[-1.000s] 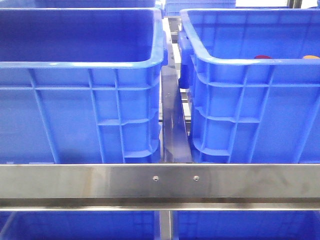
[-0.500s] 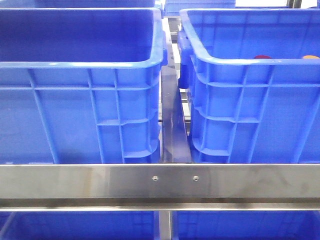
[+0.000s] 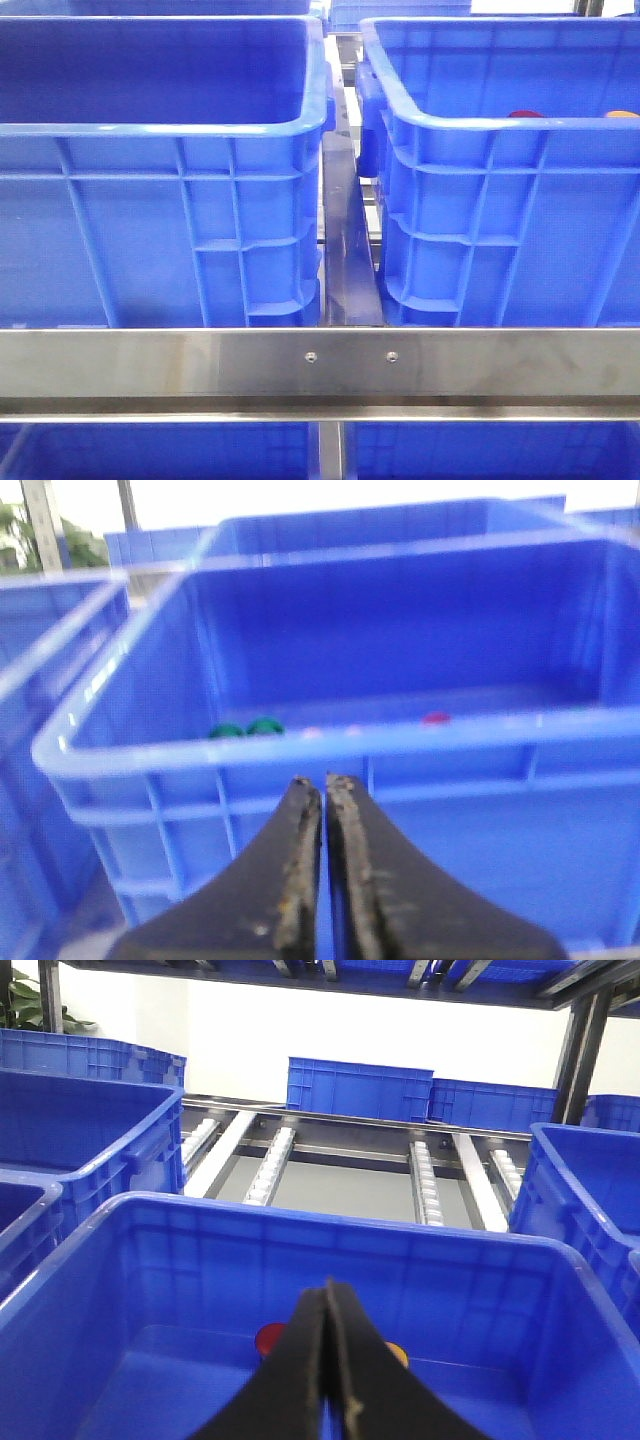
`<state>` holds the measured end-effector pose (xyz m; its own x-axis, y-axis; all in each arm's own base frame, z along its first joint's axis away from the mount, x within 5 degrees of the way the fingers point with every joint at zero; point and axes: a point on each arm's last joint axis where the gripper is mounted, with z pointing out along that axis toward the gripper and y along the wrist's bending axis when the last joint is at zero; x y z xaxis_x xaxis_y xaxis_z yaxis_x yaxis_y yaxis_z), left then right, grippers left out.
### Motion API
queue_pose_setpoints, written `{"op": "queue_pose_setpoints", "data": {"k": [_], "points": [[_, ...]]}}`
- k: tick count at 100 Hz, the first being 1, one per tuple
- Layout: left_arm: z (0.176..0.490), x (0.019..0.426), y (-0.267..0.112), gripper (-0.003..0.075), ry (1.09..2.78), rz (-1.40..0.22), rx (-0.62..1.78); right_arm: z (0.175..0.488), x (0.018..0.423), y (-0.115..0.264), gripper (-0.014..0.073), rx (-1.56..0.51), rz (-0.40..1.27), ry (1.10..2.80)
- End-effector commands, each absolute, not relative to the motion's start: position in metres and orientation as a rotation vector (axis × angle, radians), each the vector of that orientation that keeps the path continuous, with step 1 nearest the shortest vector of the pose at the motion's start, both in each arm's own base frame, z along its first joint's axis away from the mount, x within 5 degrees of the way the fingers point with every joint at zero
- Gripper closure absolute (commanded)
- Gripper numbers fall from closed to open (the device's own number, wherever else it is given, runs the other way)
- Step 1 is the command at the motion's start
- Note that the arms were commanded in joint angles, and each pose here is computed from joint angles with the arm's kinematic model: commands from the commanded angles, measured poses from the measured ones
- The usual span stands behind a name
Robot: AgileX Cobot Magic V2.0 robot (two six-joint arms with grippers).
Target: Pick red and yellow buttons and place in box
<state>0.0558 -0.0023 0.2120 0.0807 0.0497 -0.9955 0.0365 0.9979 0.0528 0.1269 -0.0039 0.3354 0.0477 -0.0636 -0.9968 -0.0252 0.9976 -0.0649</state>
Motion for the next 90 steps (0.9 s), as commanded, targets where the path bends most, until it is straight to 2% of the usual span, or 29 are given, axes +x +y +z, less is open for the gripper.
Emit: {"op": "queue_pose_setpoints", "data": {"k": [1, 90], "points": [[0.2085, 0.0541, -0.0023, 0.0739, 1.398, 0.002, 0.059, 0.3477, 0.1254, -0.0024, 0.0663, -0.024, 0.049, 1.465], [0.208, 0.0542, -0.0023, 0.0739, 1.403, -0.004, 0.053, 0.3477, 0.1254, -0.0024, 0.0663, -0.024, 0.049, 1.465]]}}
